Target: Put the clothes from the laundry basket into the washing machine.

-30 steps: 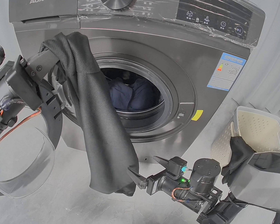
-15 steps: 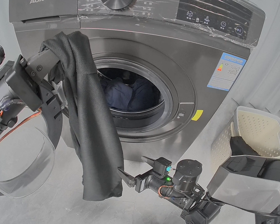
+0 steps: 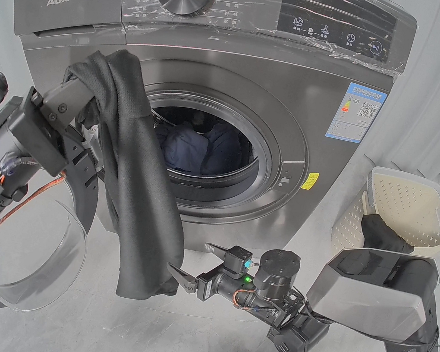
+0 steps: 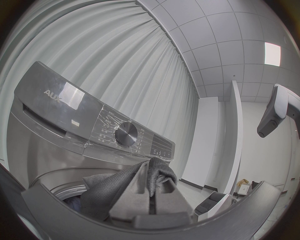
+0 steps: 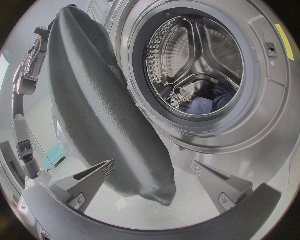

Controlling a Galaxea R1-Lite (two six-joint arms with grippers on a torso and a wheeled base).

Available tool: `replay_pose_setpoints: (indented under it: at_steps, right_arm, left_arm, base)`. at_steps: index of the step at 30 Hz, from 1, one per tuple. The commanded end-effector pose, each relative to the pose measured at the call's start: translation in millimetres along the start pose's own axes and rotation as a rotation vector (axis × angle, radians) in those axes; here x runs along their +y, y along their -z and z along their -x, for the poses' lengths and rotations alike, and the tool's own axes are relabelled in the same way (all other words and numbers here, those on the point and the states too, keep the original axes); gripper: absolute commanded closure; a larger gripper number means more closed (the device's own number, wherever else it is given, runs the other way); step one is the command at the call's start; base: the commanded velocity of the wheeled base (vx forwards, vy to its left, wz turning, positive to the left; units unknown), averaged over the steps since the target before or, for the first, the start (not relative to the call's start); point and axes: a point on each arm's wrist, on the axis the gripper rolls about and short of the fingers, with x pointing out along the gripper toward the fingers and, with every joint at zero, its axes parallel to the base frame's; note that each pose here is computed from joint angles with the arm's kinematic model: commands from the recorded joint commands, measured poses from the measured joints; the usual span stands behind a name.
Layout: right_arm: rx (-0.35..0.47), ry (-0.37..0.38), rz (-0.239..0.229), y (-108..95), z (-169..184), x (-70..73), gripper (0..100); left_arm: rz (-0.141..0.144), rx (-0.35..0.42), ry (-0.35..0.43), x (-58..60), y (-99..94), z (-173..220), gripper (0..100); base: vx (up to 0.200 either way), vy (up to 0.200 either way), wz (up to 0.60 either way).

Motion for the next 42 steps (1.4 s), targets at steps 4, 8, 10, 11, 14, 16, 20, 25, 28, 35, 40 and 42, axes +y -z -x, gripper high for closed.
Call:
replay_pose_setpoints:
  at_steps: [4, 8, 10, 11, 14, 16, 20, 25, 28, 35, 40, 42]
  right_arm:
    - [-0.018, 0.006, 0.004, 16.9, -22.1, -10.8, 0]
    - [-0.049, 0.014, 0.013, 12.8, -25.1, -15.8, 100]
    - [-0.057, 0.019, 0.017, 5.9, -20.3, -16.8, 100]
    - [-0.071, 0.024, 0.026, -1.6, -16.5, -17.2, 100]
    - [-0.071, 0.053, 0.047, -23.7, 7.2, -19.9, 100]
    - [-0.075, 0.063, 0.049, -38.9, 23.0, -18.6, 100]
    - [-0.090, 0.103, 0.054, -68.7, 58.3, -21.3, 100]
    - [-0.127, 0.160, 0.079, -97.2, 97.4, -26.9, 100]
    - [-0.183, 0.214, 0.093, -120.3, 123.1, -34.4, 100]
    - [-0.311, 0.315, 0.133, -161.3, 164.0, -47.5, 100]
    - [-0.401, 0.312, 0.165, -185.7, 170.5, -43.2, 100]
    - [-0.437, 0.310, 0.177, -195.2, 171.8, -41.7, 100]
  left_arm:
    - [-0.001, -0.003, 0.001, 0.0, -0.6, -0.3, 100]
    - [-0.002, -0.003, -0.001, 0.3, -0.6, -0.2, 100]
    - [-0.002, -0.003, -0.002, 0.6, -0.7, -0.2, 100]
    - [-0.003, -0.003, -0.003, 0.9, -0.8, -0.1, 100]
    - [-0.006, -0.005, -0.007, 1.8, -1.2, -0.1, 100]
    - [-0.005, -0.002, -0.007, 2.1, -0.3, -0.4, 100]
    - [-0.008, 0.000, -0.012, 3.1, 0.0, -0.3, 100]
    - [-0.008, 0.001, -0.018, 4.6, -0.2, 0.1, 100]
    - [-0.030, 0.002, -0.040, 11.8, -1.9, 2.3, 100]
    - [-0.065, 0.010, -0.066, 25.2, -5.5, 7.5, 100]
    - [-0.062, 0.019, -0.075, 35.6, -9.1, 15.3, 100]
    - [-0.060, 0.029, -0.083, 39.3, -8.5, 18.5, 100]
  base:
    - [0.000, 0.000, 0.00]
    - [0.000, 0.000, 0.00]
    - [0.000, 0.000, 0.00]
    - [0.000, 0.000, 0.00]
    - [0.000, 0.000, 0.00]
    - [0.000, 0.000, 0.00]
    - [0.000, 0.000, 0.00]
    - [0.000, 0.000, 0.00]
    - [0.000, 0.000, 0.00]
    - [0.000, 0.000, 0.00]
    - [0.000, 0.000, 0.00]
    - [0.000, 0.000, 0.00]
